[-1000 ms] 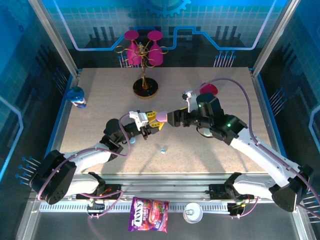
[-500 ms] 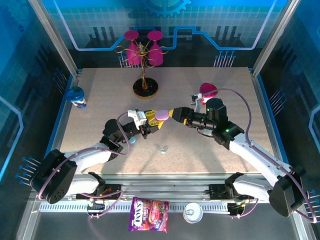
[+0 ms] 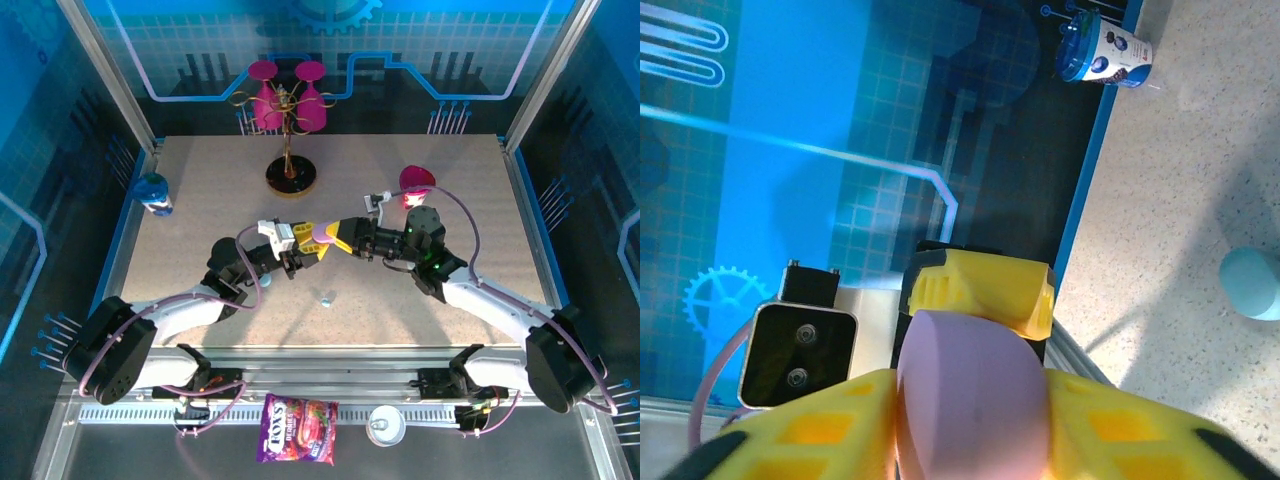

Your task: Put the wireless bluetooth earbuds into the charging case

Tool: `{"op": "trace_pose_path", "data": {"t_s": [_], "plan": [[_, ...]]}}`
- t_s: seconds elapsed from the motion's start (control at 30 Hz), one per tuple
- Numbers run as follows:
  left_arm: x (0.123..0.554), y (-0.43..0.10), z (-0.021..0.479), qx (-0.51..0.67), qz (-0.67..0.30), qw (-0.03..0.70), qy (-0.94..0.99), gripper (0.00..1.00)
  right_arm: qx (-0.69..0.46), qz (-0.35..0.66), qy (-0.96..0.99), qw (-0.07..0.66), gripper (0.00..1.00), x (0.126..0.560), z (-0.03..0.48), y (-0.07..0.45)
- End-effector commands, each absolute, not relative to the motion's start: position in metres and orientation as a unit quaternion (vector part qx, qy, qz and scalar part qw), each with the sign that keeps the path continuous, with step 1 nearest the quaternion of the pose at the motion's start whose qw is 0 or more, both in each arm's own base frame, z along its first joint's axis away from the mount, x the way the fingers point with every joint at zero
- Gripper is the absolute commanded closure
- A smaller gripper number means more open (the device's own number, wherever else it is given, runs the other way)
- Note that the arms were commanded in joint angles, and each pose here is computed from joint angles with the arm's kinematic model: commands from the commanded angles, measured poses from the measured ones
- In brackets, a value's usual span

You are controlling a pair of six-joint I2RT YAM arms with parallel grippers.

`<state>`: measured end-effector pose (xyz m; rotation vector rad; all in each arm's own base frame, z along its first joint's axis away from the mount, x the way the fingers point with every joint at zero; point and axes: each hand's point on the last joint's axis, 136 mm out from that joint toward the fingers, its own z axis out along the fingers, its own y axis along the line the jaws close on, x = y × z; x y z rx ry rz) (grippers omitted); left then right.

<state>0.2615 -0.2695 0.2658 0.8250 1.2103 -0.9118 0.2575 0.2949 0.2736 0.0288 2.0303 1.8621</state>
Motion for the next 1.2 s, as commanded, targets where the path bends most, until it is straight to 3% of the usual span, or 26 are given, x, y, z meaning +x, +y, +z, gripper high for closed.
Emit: {"op": "trace_pose_path", "data": {"t_s": [0.0, 0.13, 0.3, 0.47, 0.57, 0.73, 1.17], "plan": [[0.256, -0.275, 0.294, 0.379, -0.404, 0.675, 0.487, 0.7, 0.007, 0.651, 0.737, 0.184, 0.77, 0.251, 0.264, 0.296], [0.258, -0.275, 0.286, 0.381, -0.398, 0.668, 0.501, 0.64, 0.007, 0.629, 0.75, 0.204, 0.82, 0.253, 0.264, 0.289], [0.262, -0.269, 0.269, 0.366, -0.385, 0.661, 0.53, 0.21, 0.015, 0.563, 0.788, 0.247, 0.82, 0.262, 0.251, 0.273], [0.259, -0.266, 0.229, 0.381, -0.361, 0.619, 0.584, 0.06, 0.037, 0.462, 0.834, 0.3, 0.82, 0.293, 0.213, 0.241], [0.258, -0.266, 0.205, 0.39, -0.334, 0.59, 0.623, 0.01, 0.051, 0.403, 0.856, 0.318, 0.82, 0.315, 0.187, 0.224], [0.259, -0.264, 0.177, 0.404, -0.293, 0.542, 0.676, 0.01, 0.084, 0.318, 0.886, 0.327, 0.83, 0.352, 0.142, 0.201], [0.262, -0.267, 0.167, 0.408, -0.287, 0.525, 0.69, 0.01, 0.144, 0.277, 0.906, 0.286, 0.8, 0.412, 0.063, 0.186]]}}
